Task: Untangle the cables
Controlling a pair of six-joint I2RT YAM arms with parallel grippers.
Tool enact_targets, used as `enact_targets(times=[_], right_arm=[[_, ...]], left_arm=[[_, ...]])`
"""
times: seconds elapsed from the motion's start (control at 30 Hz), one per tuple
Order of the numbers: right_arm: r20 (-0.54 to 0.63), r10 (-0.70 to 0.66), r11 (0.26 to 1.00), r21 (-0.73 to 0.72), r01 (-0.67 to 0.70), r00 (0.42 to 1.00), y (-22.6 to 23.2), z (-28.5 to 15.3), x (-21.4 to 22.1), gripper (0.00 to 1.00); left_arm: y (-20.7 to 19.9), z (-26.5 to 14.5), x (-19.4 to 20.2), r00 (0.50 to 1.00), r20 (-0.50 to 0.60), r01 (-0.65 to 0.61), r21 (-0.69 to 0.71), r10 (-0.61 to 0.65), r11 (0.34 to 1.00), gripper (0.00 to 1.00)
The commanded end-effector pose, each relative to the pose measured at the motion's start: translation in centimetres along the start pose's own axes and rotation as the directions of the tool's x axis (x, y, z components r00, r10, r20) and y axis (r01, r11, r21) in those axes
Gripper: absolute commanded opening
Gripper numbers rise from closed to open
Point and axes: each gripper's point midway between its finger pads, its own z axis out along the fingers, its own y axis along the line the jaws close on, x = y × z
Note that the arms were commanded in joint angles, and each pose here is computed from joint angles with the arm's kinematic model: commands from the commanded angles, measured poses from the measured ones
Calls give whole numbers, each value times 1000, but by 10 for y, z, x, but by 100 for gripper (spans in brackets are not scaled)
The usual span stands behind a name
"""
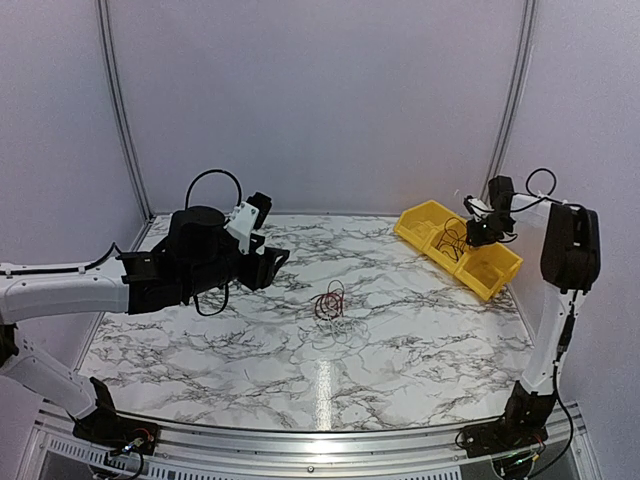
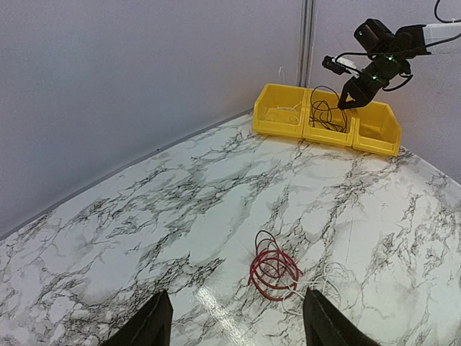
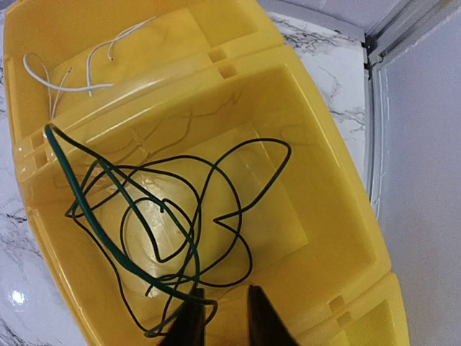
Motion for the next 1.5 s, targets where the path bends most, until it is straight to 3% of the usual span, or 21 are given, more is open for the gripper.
enact_targets(times=[0.0,0.2,0.63,0.77,1.0,1.47], right_arm=[[53,-12,1000,1,12,999,-2,-30,-25,31],[111,-43,998,-40,48,993,7,-68,-48,46],[97,-141,984,-94,150,985,25,-37,-69,47],[68,-146,980,-128,154,987,30,-21,-63,40],[49,-153,976,-151,158,987,35,-8,-49,0],[-25,-176,979,-109,172,984,27,17,-26,0]], left_arm=[[-2,-2,-3,1000,18,-2,14,2,1000,64],[-4,-1,-1,1000,14,-2,22,2,1000,64],[-4,0,-1,1000,13,-3,24,3,1000,65],[-4,-1,-2,1000,16,-5,24,5,1000,65],[-4,-1,-2,1000,16,-7,24,7,1000,65],[-5,-1,-1,1000,12,-8,29,8,1000,65]])
